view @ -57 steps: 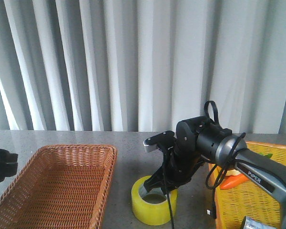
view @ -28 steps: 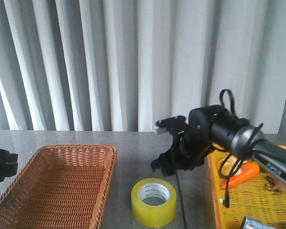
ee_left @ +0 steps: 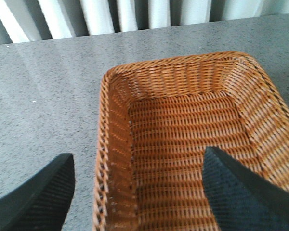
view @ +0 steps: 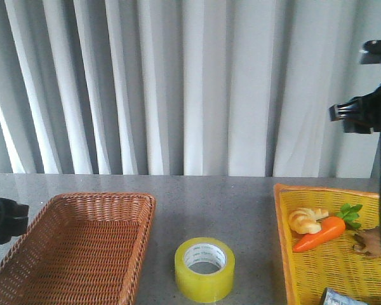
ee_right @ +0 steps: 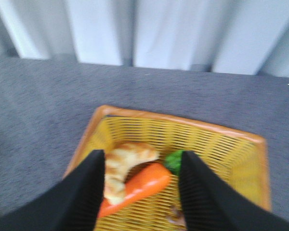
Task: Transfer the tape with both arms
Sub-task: 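Open the right gripper and raise it away from the tape, then reach the left gripper down to the tape roll and grasp its rim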
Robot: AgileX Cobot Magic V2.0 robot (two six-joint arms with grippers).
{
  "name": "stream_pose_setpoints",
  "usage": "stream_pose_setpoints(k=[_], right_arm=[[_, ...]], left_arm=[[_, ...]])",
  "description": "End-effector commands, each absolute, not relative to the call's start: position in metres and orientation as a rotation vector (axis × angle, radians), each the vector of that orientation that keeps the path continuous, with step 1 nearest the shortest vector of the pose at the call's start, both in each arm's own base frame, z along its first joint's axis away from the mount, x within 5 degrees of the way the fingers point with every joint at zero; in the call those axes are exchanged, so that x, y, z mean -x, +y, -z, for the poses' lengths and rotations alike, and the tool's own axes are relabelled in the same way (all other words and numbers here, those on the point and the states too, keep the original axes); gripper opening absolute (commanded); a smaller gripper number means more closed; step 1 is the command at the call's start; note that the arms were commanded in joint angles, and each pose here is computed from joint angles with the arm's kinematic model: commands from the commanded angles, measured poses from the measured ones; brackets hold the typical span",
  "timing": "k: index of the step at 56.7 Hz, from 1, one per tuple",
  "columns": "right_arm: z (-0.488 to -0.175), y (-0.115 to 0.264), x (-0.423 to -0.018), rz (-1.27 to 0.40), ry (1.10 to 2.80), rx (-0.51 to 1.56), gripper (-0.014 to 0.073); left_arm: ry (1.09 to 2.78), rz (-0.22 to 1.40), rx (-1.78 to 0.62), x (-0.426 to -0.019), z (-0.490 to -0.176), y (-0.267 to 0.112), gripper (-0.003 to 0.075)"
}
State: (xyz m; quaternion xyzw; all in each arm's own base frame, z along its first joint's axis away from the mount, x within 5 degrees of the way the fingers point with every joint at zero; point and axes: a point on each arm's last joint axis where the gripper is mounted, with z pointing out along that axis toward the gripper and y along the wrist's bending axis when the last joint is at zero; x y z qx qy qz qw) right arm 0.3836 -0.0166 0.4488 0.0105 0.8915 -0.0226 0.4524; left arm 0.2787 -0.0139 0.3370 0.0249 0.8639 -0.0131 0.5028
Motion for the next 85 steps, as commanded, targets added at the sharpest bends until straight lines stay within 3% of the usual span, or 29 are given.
stream_pose_setpoints(k=[1,8,16,24,29,36,47,64,75,85], right_arm=[[-0.485,-0.038,-0.356,0.099,2.069,-0.088,0.0179],[-0.480,-0.055,-0.347,0.127,2.089,-0.140,-0.0015],[-0.456,-0.065,-0.347,0.116,2.171,-0.192,-0.0008],[-0.430,-0.065,-0.346,0.105,2.303,-0.204,-0.0008],[-0.420,-0.064,-0.346,0.100,2.350,-0.205,-0.0008],[-0.417,-0.064,-0.346,0.098,2.375,-0.207,-0.0008],[-0.418,-0.064,-0.346,0.098,2.373,-0.207,-0.0008],[-0.418,-0.064,-0.346,0.100,2.374,-0.203,-0.0008],[-0.418,-0.064,-0.346,0.100,2.374,-0.203,-0.0008],[-0.418,-0.064,-0.346,0.100,2.374,-0.203,-0.0008]], left_arm=[[1.952,0.052,-0.106,-0.277,-0.361,-0.024,0.0524],[1.945,0.069,-0.164,-0.276,-0.362,-0.036,0.0524],[1.915,0.104,-0.207,-0.275,-0.379,-0.050,0.0524],[1.860,0.155,-0.261,-0.280,-0.421,-0.069,0.0524],[1.905,0.212,-0.309,-0.293,-0.444,-0.089,0.0524],[2.036,0.260,-0.411,-0.321,-0.450,-0.122,0.0524],[2.165,0.287,-0.535,-0.370,-0.427,-0.170,0.0524],[2.264,0.296,-0.663,-0.410,-0.356,-0.227,0.0524],[2.350,0.281,-0.706,-0.422,-0.315,-0.239,0.0524],[2.391,0.282,-0.689,-0.428,-0.300,-0.241,0.0524]])
